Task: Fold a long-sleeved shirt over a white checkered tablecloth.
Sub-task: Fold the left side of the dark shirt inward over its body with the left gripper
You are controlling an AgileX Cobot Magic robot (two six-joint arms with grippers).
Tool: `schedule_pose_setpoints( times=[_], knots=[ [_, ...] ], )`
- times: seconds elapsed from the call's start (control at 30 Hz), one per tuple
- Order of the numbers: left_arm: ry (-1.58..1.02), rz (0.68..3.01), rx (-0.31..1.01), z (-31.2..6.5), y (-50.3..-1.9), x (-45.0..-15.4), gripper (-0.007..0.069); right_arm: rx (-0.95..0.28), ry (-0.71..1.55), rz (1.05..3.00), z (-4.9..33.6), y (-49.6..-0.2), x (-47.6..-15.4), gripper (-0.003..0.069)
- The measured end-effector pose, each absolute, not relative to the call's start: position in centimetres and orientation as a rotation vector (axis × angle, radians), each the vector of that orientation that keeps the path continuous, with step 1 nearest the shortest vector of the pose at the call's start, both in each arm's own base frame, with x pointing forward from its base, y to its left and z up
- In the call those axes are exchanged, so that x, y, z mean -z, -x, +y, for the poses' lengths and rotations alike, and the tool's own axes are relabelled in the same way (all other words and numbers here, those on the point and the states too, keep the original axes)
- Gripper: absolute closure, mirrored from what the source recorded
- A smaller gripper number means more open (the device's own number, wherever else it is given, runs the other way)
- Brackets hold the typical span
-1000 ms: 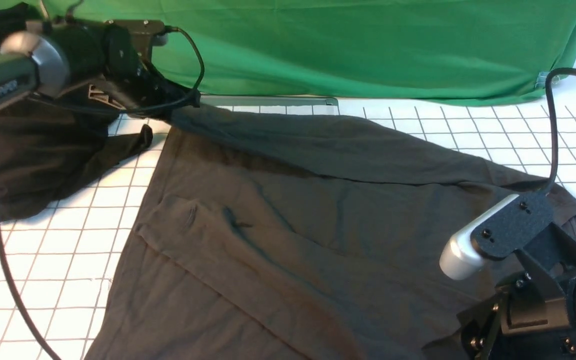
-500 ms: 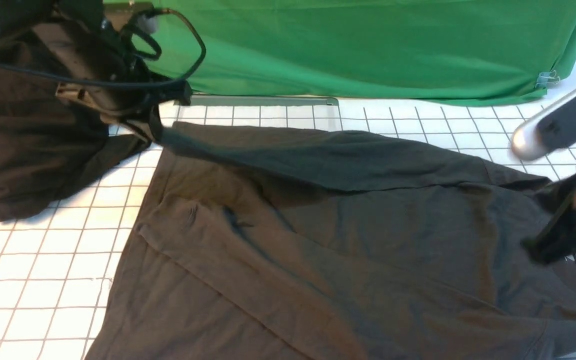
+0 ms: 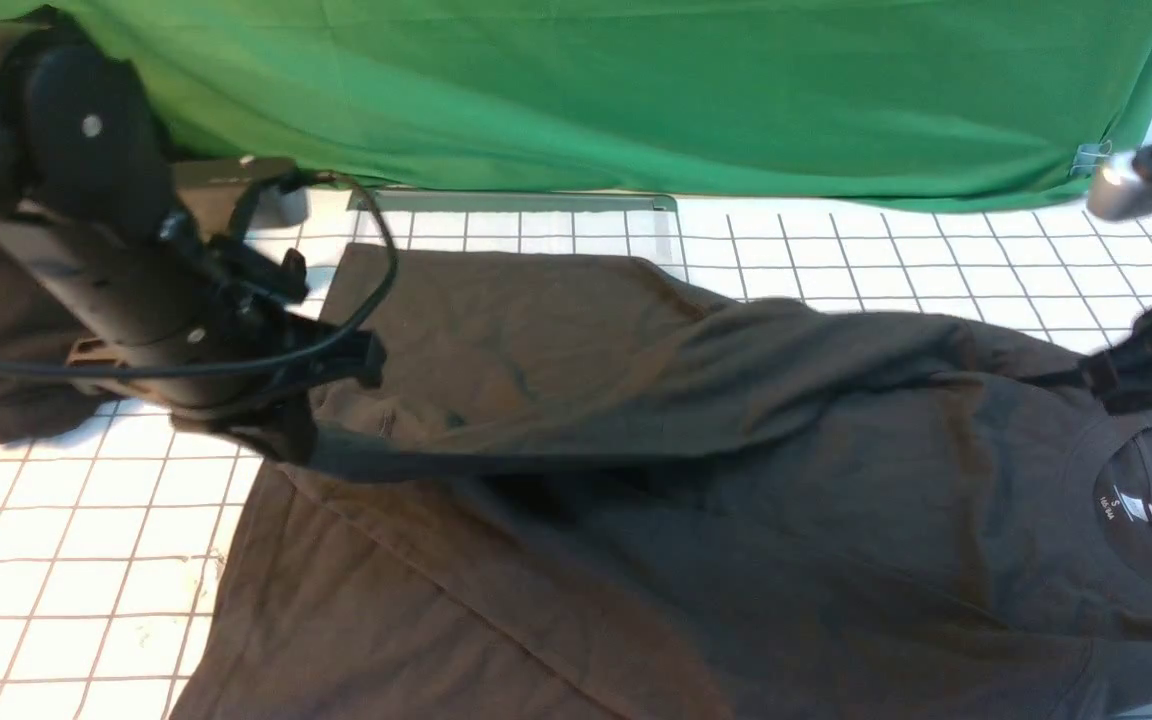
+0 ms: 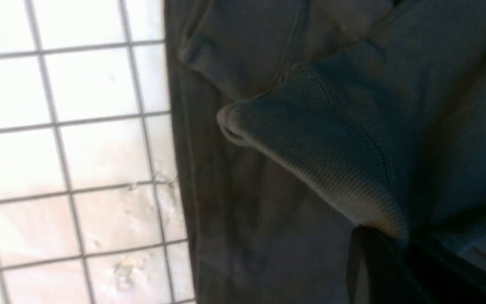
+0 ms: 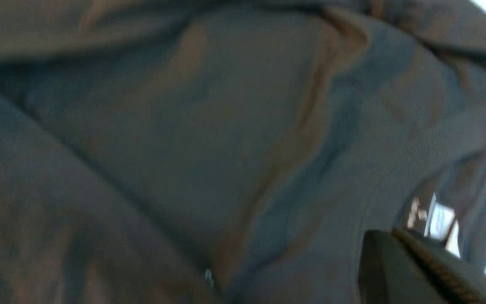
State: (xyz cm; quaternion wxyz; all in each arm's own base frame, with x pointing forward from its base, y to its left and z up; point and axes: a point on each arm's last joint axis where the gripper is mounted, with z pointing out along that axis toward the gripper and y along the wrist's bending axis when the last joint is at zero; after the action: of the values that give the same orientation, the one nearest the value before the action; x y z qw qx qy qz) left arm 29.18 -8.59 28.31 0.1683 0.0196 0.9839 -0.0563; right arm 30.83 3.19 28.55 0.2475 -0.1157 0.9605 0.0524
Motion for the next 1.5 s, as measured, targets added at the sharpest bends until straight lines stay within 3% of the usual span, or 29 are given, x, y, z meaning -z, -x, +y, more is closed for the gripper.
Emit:
schedule_pose_setpoints(
  times=[0.1,0.13,0.17,0.23,0.27,0.3,0.43,0.6,0.93,1.23,1.33,1.5],
  knots=[
    [-0.041,2.773,0.139,-8.3,-28.8,-28.9,0.0599,-0.158,0.304,2.643,3.2,-32.6,-27.6,0.0626],
    [-0.029,2.742,0.13,-8.1,-28.7,-29.4,0.0599,-0.164,0.291,2.655,3.3,-34.3,-27.0,0.0565],
    [-0.024,2.741,0.129,-8.1,-28.7,-29.4,0.0599,-0.165,0.292,2.662,3.3,-34.4,-26.8,0.0557],
    [-0.008,2.727,0.132,-8.0,-28.6,-29.6,0.0599,-0.169,0.284,2.673,3.4,-36.6,-25.9,0.043],
    [-0.008,2.727,0.132,-8.0,-28.6,-29.6,0.0599,-0.17,0.283,2.673,3.5,-36.8,-25.9,0.0419],
    [-0.004,2.729,0.137,-8.1,-28.6,-29.6,0.0599,-0.173,0.282,2.679,3.5,-38.0,-25.3,0.0344],
    [-0.007,2.745,0.14,-8.1,-28.5,-29.5,0.0599,-0.248,0.232,2.673,4.1,-40.2,-25.3,0.0257],
    [-0.008,2.832,0.114,-7.9,-27.7,-28.9,0.0599,-0.365,0.29,2.674,6.2,-42.0,-25.6,0.0249],
    [0.008,2.927,0.134,-7.9,-26.6,-27.1,0.0599,-0.397,0.67,2.537,15.1,-44.7,-25.0,0.0223],
    [0.008,2.942,0.132,-7.8,-26.1,-27.1,0.0599,-0.356,0.774,2.527,18.4,-48.0,-20.2,0.0218],
    [0.008,2.931,0.136,-7.8,-26.0,-27.4,0.0599,-0.26,0.807,2.554,18.2,-48.6,-18.4,0.026],
    [0.009,2.922,0.141,-7.8,-26.1,-27.4,0.0599,-0.248,0.791,2.565,18.2,-48.7,-17.9,0.0358]
  ],
)
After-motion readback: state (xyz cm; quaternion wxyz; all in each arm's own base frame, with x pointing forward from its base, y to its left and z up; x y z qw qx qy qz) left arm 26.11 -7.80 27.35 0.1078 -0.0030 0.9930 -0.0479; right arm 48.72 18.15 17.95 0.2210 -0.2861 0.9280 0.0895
